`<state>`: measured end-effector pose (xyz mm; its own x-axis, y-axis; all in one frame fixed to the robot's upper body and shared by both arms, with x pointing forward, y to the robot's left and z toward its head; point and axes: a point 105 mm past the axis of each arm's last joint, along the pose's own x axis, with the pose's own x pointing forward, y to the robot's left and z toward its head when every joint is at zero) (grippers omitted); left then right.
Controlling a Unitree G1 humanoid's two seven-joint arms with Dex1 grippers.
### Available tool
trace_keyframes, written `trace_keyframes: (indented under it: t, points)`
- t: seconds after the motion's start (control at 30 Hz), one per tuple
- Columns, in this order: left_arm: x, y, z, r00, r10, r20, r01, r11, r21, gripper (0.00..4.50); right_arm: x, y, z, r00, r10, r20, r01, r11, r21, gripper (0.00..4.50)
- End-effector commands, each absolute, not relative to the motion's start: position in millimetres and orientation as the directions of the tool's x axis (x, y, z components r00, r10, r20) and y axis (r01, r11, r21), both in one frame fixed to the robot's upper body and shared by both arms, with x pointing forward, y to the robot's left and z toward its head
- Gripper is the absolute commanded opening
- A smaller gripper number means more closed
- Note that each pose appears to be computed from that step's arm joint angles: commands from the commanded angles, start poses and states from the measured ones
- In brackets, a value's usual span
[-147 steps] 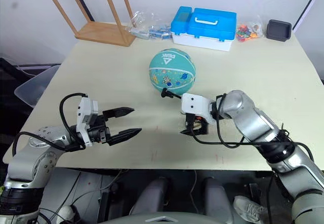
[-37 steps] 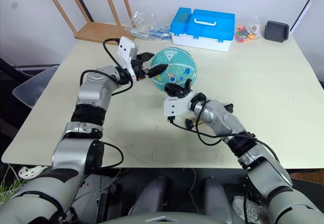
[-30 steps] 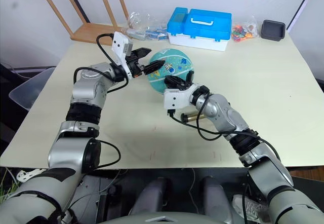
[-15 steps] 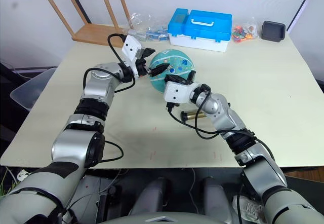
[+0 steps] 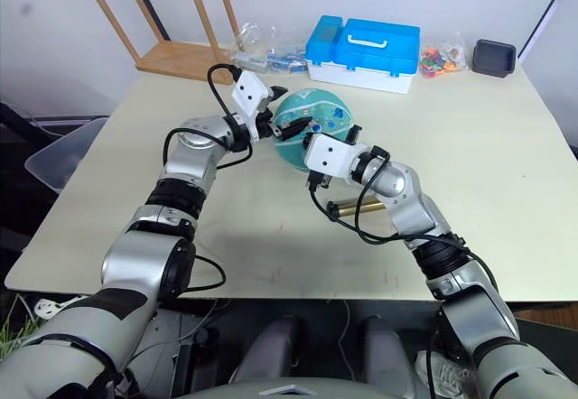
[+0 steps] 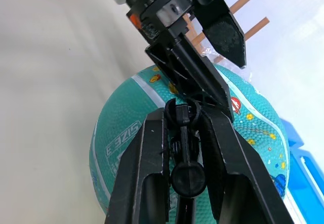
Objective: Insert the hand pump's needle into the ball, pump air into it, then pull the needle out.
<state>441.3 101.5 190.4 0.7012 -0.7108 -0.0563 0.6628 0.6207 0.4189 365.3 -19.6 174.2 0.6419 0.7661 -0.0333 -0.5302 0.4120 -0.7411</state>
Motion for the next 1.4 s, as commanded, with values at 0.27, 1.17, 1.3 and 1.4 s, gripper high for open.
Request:
trace_keyframes:
  t: [0.27, 1.17, 1.3, 1.4]
  points:
    - [435.2, 115.8, 105.8, 0.699, -0.631, -0.335, 0.714, 0.606, 0.349, 4.44, 337.1, -19.6, 242.7, 0.582, 0.795, 0.172, -0.467, 0.500, -0.729, 0.33]
    - [420.0, 121.8, 60.5, 0.639, -0.627, -0.446, 0.732, 0.675, 0.099, 4.44, 324.7, -27.0, 261.4, 0.572, 0.803, 0.167, -0.513, 0.510, -0.691, 0.33]
    - [419.8, 123.7, 58.7, 0.643, -0.619, -0.452, 0.726, 0.680, 0.102, 4.44, 321.6, -29.0, 264.8, 0.569, 0.804, 0.170, -0.523, 0.514, -0.680, 0.33]
    - [419.9, 124.5, 58.1, 0.646, -0.615, -0.453, 0.723, 0.682, 0.105, 4.44, 320.3, -30.6, 266.3, 0.572, 0.803, 0.168, -0.524, 0.515, -0.678, 0.33]
